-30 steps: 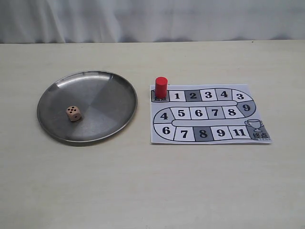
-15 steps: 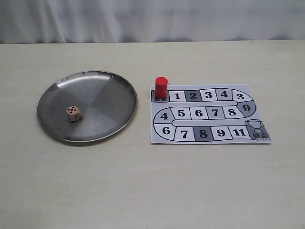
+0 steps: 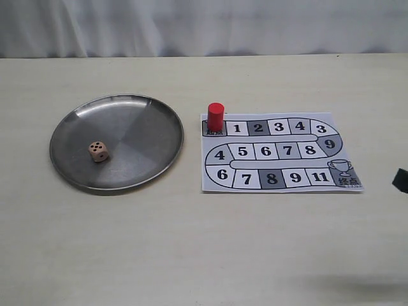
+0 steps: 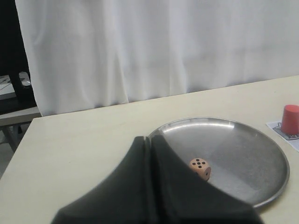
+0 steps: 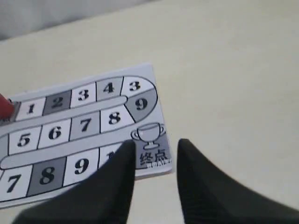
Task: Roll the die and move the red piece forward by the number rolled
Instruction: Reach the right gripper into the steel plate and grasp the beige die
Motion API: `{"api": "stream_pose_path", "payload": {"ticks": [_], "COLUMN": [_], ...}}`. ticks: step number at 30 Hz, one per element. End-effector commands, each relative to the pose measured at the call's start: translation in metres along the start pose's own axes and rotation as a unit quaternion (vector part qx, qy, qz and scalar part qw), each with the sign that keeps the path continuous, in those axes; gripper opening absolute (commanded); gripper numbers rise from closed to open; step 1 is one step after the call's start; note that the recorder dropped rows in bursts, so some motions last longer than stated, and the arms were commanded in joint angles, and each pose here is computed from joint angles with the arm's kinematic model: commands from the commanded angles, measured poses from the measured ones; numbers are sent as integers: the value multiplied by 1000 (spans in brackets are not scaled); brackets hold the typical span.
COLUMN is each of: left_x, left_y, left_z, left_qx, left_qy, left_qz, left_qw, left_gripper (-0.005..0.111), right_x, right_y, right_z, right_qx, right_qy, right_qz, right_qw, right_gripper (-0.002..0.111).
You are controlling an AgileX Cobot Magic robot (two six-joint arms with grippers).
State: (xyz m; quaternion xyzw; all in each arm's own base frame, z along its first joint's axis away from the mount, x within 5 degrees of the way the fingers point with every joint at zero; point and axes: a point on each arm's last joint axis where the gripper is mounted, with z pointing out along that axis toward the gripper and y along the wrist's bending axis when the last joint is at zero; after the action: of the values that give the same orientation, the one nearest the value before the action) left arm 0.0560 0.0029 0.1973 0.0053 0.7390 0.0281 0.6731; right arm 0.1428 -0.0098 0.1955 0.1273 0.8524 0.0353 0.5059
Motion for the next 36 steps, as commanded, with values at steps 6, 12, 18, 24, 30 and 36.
{"api": "stream_pose_path", "payload": {"ticks": [6, 12, 18, 24, 30, 36], "left_x": [0, 0, 0, 0, 0, 0], "left_y": [-1, -1, -1, -1, -1, -1], "left_z": [0, 0, 0, 0, 0, 0], "left_qx": [5, 5, 5, 5, 5, 5], "left_qy": [-4, -4, -4, -4, -4, -4], "left_qz": [-1, -1, -1, -1, -1, -1], "left_qw": [1000, 1000, 1000, 1000, 1000, 1000], "left_gripper": [0, 0, 0, 0, 0, 0], "right_x": [-15, -24, -26, -11, 23, 56], "right_y": [72, 169, 258, 332, 378, 407], "right_z": [69, 92, 103, 125, 170, 201], "right_qx": [-97, -210, -286, -332, -343, -351], "right_qy": [91, 119, 156, 166, 172, 182], "right_qz": [-72, -173, -262, -312, -326, -327], "right_qw": [988, 955, 908, 875, 864, 858], "right_gripper": [71, 75, 75, 75, 75, 75]}}
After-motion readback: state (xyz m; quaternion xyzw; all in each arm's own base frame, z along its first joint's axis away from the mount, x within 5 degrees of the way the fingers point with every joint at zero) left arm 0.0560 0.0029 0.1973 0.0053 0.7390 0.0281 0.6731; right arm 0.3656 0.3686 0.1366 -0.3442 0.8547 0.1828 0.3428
